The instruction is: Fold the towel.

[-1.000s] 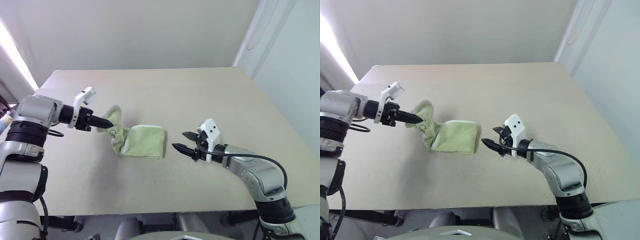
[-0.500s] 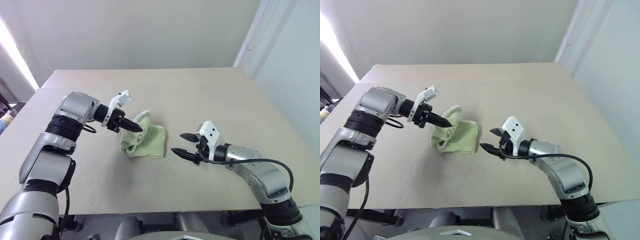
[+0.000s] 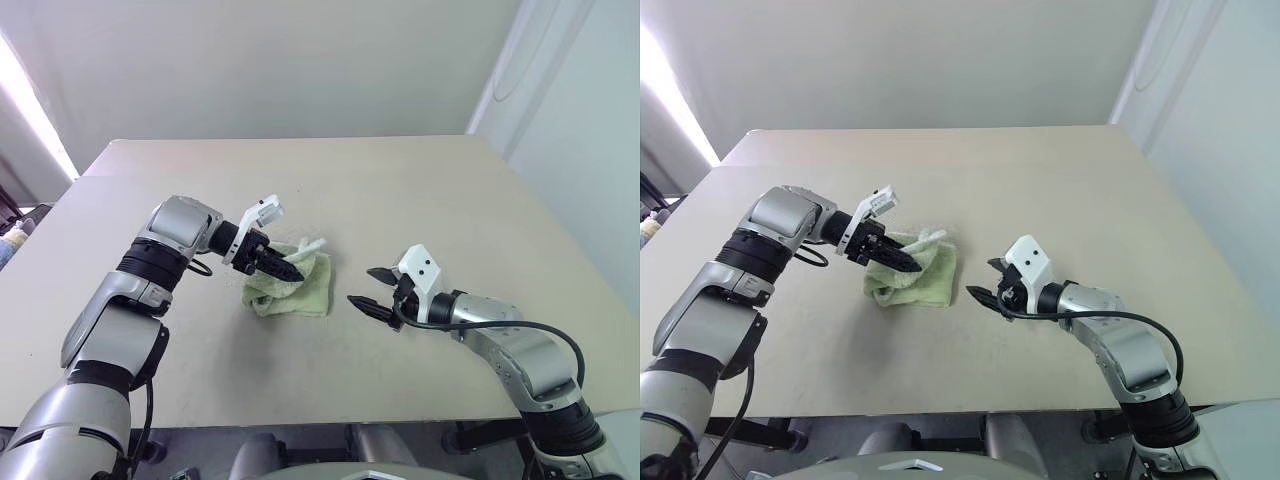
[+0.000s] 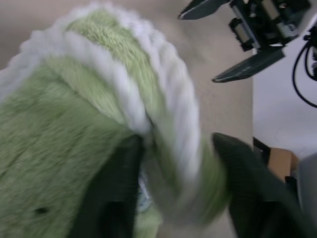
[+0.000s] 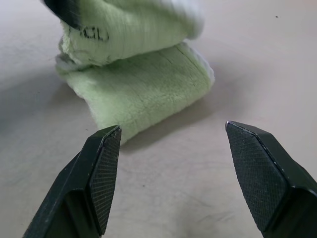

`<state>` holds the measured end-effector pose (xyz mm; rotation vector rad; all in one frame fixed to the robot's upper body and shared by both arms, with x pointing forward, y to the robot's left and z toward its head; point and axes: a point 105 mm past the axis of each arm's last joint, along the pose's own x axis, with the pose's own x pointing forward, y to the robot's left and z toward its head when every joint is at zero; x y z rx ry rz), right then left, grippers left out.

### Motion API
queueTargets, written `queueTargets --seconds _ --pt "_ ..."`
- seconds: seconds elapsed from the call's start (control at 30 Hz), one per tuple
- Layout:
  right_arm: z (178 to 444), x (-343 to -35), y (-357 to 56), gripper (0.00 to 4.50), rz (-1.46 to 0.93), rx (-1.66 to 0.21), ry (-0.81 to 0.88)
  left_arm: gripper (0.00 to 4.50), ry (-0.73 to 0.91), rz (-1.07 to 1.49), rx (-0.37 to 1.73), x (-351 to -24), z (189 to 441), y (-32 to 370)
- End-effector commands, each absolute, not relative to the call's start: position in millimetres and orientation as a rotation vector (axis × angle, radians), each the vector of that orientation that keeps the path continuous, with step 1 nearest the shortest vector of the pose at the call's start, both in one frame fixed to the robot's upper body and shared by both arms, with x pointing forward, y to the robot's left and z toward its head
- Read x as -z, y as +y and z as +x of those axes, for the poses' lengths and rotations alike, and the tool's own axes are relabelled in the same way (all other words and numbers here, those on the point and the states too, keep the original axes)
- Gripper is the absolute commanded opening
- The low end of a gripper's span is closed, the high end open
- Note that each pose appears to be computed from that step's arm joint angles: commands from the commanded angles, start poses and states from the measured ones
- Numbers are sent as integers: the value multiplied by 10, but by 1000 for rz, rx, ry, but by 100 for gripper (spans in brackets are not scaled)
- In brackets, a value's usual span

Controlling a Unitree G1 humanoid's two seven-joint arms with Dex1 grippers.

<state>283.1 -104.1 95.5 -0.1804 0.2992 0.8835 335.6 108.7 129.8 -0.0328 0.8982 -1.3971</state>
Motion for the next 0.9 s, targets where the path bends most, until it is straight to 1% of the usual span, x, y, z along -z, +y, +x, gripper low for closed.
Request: queueTargets --seconds 0.03,0.17,0.3,0.37,0.43,0.47,0.5,0.6,0.63,0.7,0.8,0.9 --pt "2852 -1013 -1051 352 -186 -872 274 360 830 -70 1431 -1528 3354 1110" --pt "2867 -1015 -1077 352 -180 -864 274 360 762 -109 1439 -1752 3353 1156" --pt "2945 -1132 -1065 352 -144 -850 227 360 655 -142 1297 -1935 3572 1341" --pt "2999 -1235 -1008 352 -103 -854 189 360 635 -84 1189 -1860 3693 1507" --pt "3074 -1317 -933 352 -53 -852 171 360 629 20 1120 -1699 3749 1646" --pt "3148 -1355 -889 352 -22 -841 172 360 575 106 1074 -1586 3809 1695" --pt "3215 -1389 -843 352 -1 -834 169 360 517 157 1079 -1518 3814 1693" --pt "3336 -1442 -674 352 19 -851 161 360 452 229 1156 -1401 3696 1629" --pt "3347 -1440 -596 352 16 -871 161 360 417 225 1145 -1383 3706 1596" --pt "3349 -1414 -448 352 2 -911 161 360 364 225 1121 -1348 3725 1558" --pt "3314 -1361 -281 352 -13 -964 164 360 287 255 1139 -1319 3674 1514" --pt "3216 -1216 -123 352 -12 -1030 197 360 320 355 1189 -1101 3521 1545"
